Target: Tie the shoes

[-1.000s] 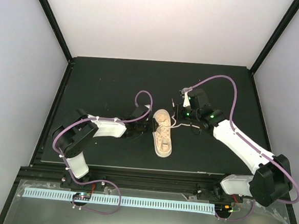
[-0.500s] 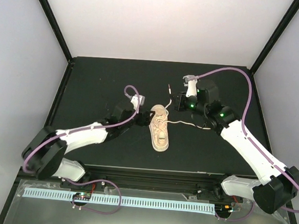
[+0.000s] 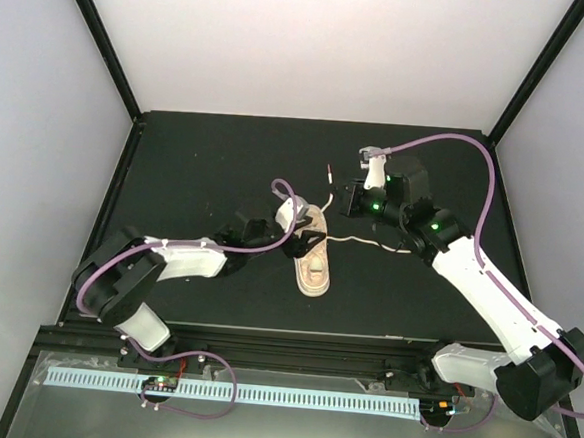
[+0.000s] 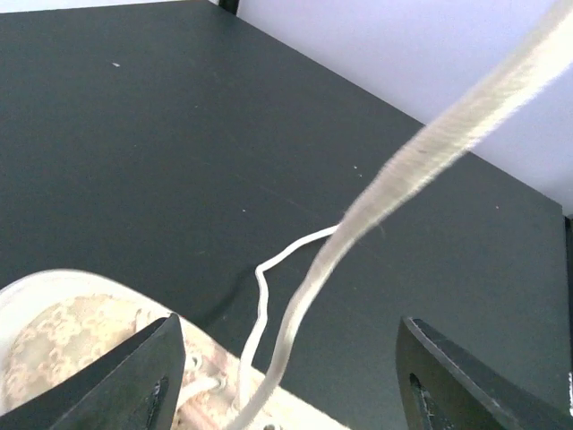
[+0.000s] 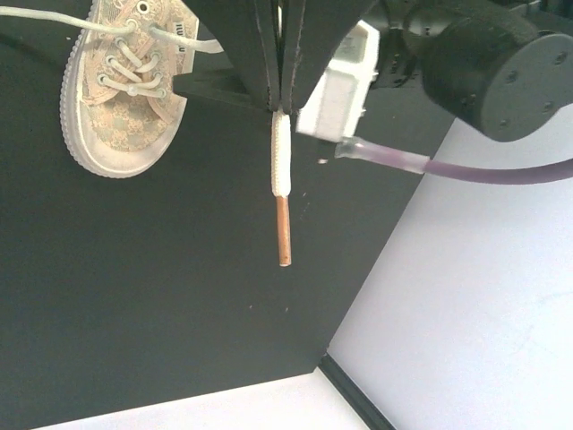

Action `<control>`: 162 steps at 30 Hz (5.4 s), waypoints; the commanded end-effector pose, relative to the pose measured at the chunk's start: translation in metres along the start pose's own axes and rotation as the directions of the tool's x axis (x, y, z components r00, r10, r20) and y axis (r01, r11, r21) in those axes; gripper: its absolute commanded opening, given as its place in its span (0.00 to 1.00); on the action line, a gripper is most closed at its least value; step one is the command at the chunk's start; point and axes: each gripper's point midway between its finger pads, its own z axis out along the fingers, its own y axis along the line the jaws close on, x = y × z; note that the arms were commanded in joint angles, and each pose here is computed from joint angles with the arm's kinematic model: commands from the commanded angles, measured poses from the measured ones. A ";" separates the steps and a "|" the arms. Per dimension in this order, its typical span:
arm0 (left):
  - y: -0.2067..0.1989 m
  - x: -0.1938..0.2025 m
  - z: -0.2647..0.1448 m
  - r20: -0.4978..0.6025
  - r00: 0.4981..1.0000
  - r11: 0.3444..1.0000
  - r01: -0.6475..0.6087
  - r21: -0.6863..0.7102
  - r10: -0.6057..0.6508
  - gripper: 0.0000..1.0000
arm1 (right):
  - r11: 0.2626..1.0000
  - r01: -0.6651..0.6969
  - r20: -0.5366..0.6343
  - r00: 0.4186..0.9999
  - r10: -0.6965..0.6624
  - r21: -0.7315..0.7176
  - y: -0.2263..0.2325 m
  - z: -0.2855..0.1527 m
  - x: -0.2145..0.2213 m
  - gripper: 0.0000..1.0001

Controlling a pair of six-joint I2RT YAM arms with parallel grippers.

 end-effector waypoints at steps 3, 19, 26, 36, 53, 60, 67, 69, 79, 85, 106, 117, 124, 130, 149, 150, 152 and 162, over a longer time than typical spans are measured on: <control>-0.015 -0.034 0.021 0.102 0.993 0.996 -0.059 0.073 0.052 0.57 | 1.000 -0.013 0.055 0.998 0.014 -0.019 0.011 -0.012 -0.014 0.02; -0.003 -0.025 0.004 0.113 0.992 0.998 0.061 -0.002 -0.061 0.02 | 0.997 0.022 0.045 0.999 -0.026 0.077 -0.010 0.013 -0.017 0.02; -0.001 -0.003 -0.014 0.045 0.988 0.987 0.153 -0.040 -0.151 0.02 | 0.992 0.001 -0.061 0.998 0.007 0.125 -0.039 0.076 0.003 0.02; 0.010 0.023 -0.020 -0.056 0.956 0.952 0.279 -0.123 -0.287 0.02 | 0.958 0.038 -0.139 0.990 0.003 0.286 -0.083 0.090 0.019 0.75; 0.008 0.016 -0.021 -0.072 0.949 0.948 0.297 -0.109 -0.306 0.02 | 0.727 -0.281 -0.038 0.920 0.389 0.627 -0.230 -0.026 0.136 0.84; 0.004 0.015 -0.019 -0.093 0.950 0.953 0.289 -0.092 -0.297 0.02 | 0.693 -0.348 -0.029 0.882 0.470 0.631 -0.246 -0.005 0.149 0.84; 0.002 0.015 -0.022 -0.105 0.957 0.961 0.263 -0.086 -0.272 0.02 | 0.655 -0.490 0.044 0.818 0.574 0.576 -0.248 0.017 0.150 0.84; 0.002 0.015 -0.023 -0.106 0.958 0.962 0.259 -0.086 -0.268 0.02 | 0.642 -0.525 0.062 0.799 0.599 0.559 -0.249 0.023 0.151 0.84; -0.002 0.015 -0.026 -0.107 0.958 0.964 0.258 -0.069 -0.264 0.01 | 0.586 -0.552 0.119 0.780 0.615 0.593 -0.268 0.031 0.155 0.78; -0.005 0.014 -0.025 -0.121 0.960 0.968 0.246 -0.057 -0.251 0.02 | 0.565 -0.542 0.129 0.783 0.608 0.622 -0.281 0.041 0.154 0.65; 0.002 0.033 -0.030 -0.179 0.936 0.951 0.286 -0.117 -0.304 0.01 | 0.740 -0.324 -0.045 0.901 0.431 0.589 -0.263 0.053 0.132 0.02; 0.008 0.025 -0.032 -0.163 0.930 0.938 0.302 -0.168 -0.329 0.02 | 0.954 -0.117 -0.293 0.935 0.199 0.277 -0.137 0.046 0.143 0.69; 0.009 0.022 -0.034 -0.159 0.930 0.936 0.303 -0.176 -0.331 0.01 | 0.972 -0.069 -0.390 0.908 0.155 0.226 -0.111 0.058 0.175 0.68; 0.008 0.020 -0.037 -0.158 0.933 0.939 0.295 -0.178 -0.323 0.01 | 0.988 -0.012 -0.510 0.856 0.089 0.152 -0.089 0.072 0.204 0.61; -0.033 0.046 -0.080 -0.241 0.934 0.964 0.265 -0.031 -0.264 0.02 | 0.946 -0.105 -0.537 0.802 0.264 0.308 -0.073 0.008 0.271 0.05; -0.035 0.049 -0.082 -0.252 0.930 0.963 0.270 -0.021 -0.267 0.02 | 0.946 -0.113 -0.533 0.803 0.267 0.305 -0.071 0.006 0.271 0.13; -0.040 0.053 -0.085 -0.269 0.926 0.961 0.275 -0.001 -0.265 0.01 | 0.944 -0.120 -0.516 0.813 0.271 0.306 -0.070 0.002 0.268 0.46; -0.042 0.048 -0.089 -0.263 0.940 0.974 0.227 0.008 -0.217 0.01 | 0.850 -0.259 -0.019 0.953 0.301 0.459 -0.121 -0.013 0.148 0.89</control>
